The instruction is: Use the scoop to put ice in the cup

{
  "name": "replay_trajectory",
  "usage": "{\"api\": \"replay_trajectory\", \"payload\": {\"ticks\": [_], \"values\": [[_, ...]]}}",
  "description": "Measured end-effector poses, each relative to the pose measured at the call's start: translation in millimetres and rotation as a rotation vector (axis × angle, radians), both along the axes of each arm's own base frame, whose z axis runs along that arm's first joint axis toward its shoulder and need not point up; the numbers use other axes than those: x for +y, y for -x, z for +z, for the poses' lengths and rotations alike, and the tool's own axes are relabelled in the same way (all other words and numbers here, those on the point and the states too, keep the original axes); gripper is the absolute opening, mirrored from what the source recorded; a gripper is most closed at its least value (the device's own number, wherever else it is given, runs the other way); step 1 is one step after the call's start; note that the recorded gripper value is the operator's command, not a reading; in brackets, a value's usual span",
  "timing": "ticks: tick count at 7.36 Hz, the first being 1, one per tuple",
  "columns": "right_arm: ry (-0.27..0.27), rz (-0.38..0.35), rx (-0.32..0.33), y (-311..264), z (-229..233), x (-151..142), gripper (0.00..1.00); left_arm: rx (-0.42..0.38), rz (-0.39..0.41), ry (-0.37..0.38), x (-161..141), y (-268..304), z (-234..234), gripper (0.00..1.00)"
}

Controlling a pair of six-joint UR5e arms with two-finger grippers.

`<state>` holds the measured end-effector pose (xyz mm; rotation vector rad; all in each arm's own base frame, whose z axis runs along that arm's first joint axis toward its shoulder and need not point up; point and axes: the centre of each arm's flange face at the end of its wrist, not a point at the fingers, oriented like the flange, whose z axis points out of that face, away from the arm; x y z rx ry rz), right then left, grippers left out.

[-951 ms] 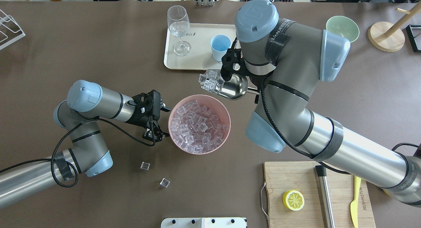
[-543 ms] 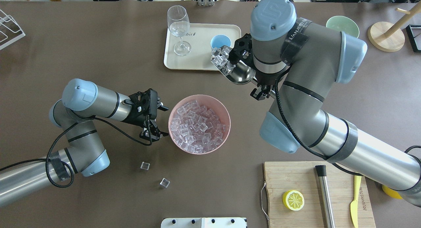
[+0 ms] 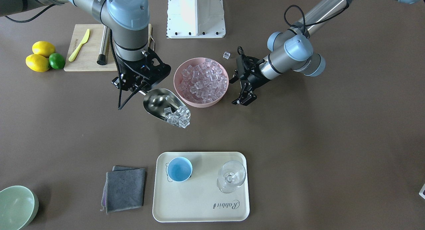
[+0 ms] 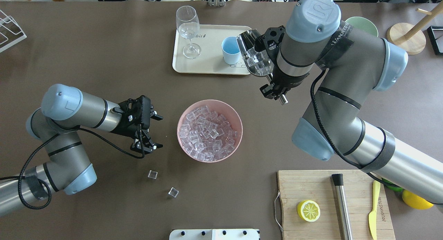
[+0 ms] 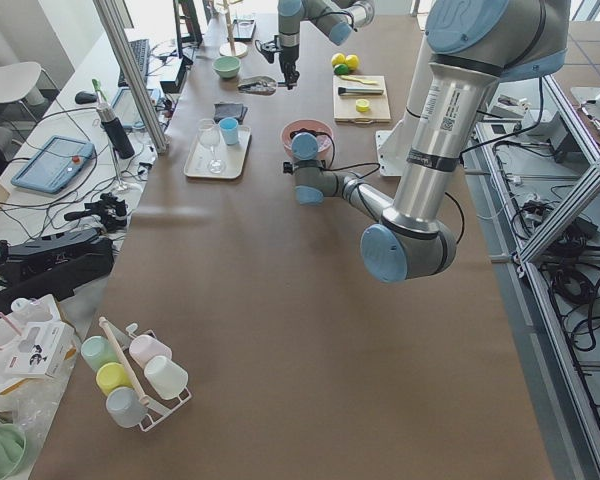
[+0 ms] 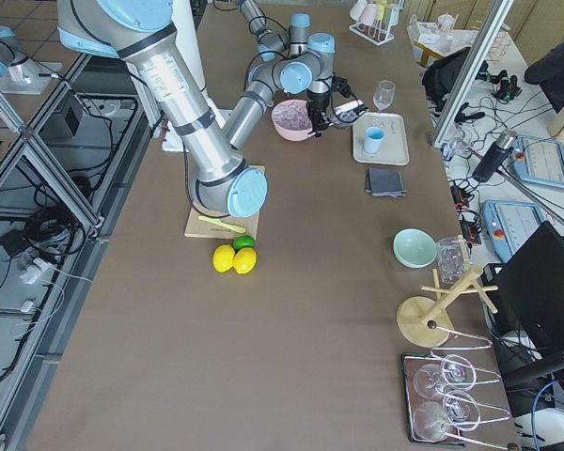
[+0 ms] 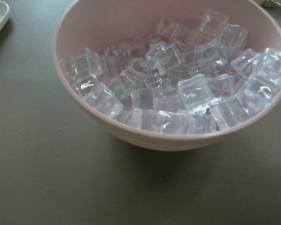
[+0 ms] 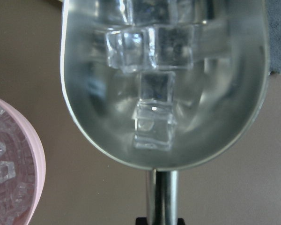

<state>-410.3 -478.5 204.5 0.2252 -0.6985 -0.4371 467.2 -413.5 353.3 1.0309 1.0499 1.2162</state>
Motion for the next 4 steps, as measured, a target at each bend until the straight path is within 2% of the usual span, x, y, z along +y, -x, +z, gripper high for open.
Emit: {"api": "replay_trajectory", "payload": {"ticks": [3,4], "values": [[0.179,0.18,-0.004,-1,7,-7,0.0,-0.067,-0.034,0.047,16,60,6,0.98],[0.233,0.204,-0.012,2,10,-7,0.0,-0.105,-0.065,0.076,17,90,17,0.98]]}}
